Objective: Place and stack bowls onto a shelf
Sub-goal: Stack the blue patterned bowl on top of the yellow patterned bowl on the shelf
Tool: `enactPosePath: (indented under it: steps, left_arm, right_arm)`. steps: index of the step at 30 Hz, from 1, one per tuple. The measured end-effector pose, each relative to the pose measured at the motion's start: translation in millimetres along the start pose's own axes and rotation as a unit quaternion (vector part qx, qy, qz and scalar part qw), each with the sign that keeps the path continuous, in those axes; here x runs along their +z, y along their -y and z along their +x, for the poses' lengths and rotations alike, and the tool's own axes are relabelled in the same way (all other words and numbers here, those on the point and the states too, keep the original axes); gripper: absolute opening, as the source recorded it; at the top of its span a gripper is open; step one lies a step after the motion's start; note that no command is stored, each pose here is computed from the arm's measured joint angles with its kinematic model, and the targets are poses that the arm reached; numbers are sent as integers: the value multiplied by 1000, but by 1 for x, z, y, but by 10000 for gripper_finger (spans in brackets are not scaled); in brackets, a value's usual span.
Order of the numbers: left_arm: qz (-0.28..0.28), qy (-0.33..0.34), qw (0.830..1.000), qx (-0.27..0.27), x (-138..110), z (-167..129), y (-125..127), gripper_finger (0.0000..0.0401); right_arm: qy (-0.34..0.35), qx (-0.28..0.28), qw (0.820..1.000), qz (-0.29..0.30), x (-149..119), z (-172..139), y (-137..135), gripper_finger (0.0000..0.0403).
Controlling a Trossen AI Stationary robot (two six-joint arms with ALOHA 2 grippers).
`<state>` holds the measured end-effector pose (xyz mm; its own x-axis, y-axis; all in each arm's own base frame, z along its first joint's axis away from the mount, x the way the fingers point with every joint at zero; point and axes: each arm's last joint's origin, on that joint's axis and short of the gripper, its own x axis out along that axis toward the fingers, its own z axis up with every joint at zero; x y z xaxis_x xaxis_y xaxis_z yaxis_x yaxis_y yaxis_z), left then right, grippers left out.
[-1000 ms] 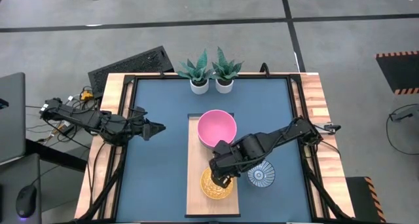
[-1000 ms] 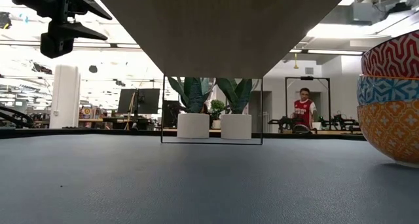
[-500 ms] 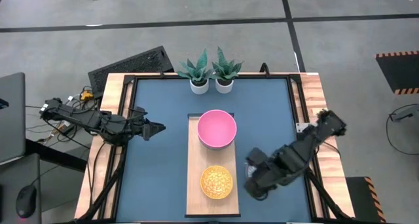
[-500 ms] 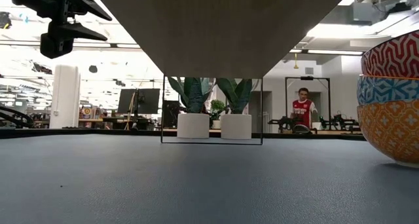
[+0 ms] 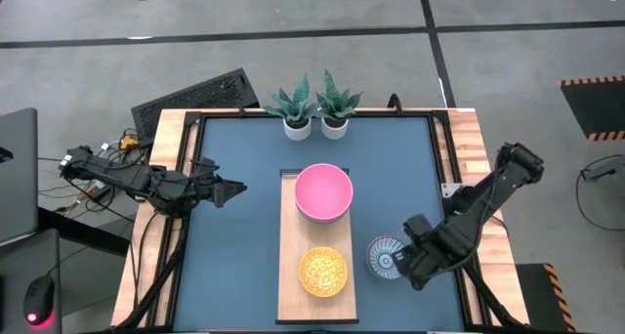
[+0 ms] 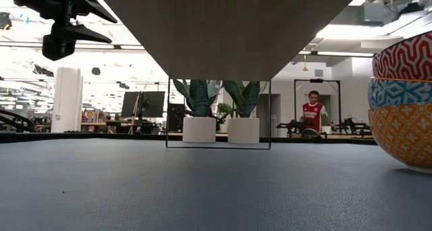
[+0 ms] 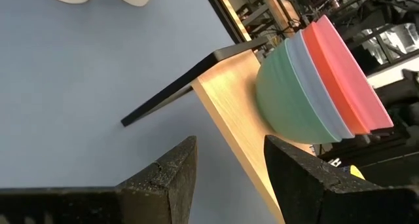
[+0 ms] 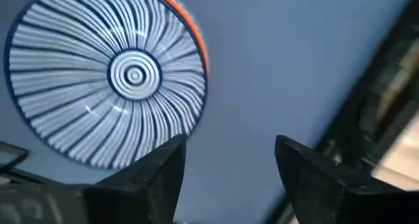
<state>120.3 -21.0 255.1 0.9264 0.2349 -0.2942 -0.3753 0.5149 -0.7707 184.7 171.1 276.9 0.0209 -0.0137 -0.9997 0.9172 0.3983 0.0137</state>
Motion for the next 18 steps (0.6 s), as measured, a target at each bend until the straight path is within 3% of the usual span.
enactPosePath:
  steps: [13, 18]
  left_arm:
    - [-5, 20, 1000, 10, 1, 0, -1, 165]
    - [-9, 20, 1000, 10, 1, 0, -1, 165]
  right_arm:
    - [-1, 13, 999, -34, 20, 43, -11, 255]
    - [-3, 21, 999, -32, 29, 44, -15, 208]
